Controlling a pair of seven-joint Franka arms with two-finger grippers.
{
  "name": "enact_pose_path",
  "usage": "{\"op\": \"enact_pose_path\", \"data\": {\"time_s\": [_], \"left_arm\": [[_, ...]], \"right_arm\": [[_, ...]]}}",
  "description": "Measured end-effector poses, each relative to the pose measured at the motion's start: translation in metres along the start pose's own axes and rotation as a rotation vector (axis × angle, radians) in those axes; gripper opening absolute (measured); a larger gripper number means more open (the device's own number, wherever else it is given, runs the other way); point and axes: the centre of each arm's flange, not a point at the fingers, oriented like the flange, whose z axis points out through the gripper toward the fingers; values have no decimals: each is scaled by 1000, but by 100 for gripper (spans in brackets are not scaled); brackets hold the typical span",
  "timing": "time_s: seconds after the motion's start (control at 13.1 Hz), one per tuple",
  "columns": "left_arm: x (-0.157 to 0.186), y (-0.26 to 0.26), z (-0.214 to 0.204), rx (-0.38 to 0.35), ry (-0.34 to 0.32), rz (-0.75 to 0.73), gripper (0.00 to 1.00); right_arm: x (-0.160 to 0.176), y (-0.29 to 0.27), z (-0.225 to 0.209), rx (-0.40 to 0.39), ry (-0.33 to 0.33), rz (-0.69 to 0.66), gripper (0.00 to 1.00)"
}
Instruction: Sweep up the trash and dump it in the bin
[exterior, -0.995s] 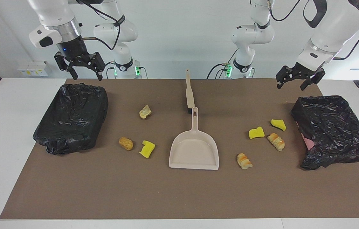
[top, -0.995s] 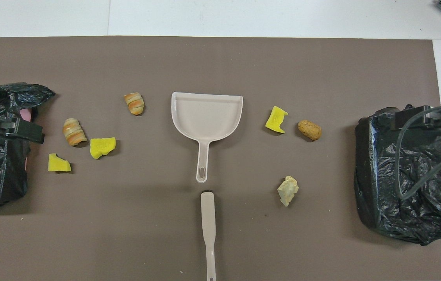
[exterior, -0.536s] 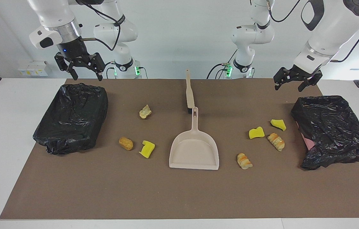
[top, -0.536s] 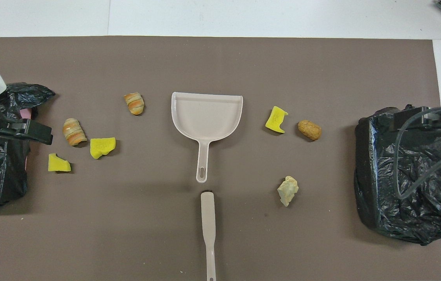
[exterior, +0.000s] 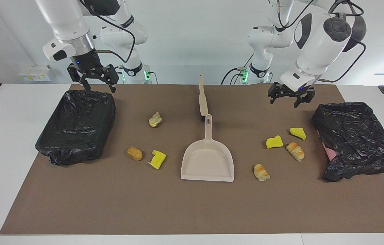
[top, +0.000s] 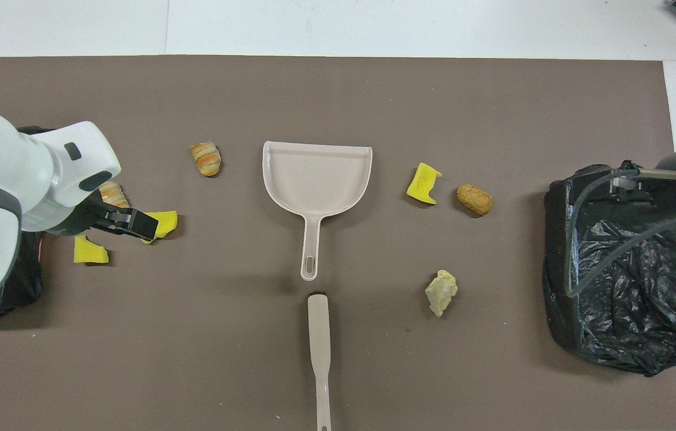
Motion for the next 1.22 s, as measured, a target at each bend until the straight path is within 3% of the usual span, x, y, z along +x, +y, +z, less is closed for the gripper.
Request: {"op": "enact_pose_path", "data": {"time_s": [0.31, 0.61, 0.92, 1.22], "left_arm": [[-16, 72, 57, 4, 4, 127, 100], [-42, 153, 124, 19, 1, 188, 100], [-96, 224, 194, 19, 60, 141, 100], [-169, 281, 222, -6, 114, 62, 100]], "right_arm": [[-9, -69, 30, 22, 36, -18, 100], [-11, -150, 92, 41, 50, -98, 100], [-22, -237, 179, 70, 65, -82, 100], [-28, -273, 212, 87, 56, -40, 100]]}}
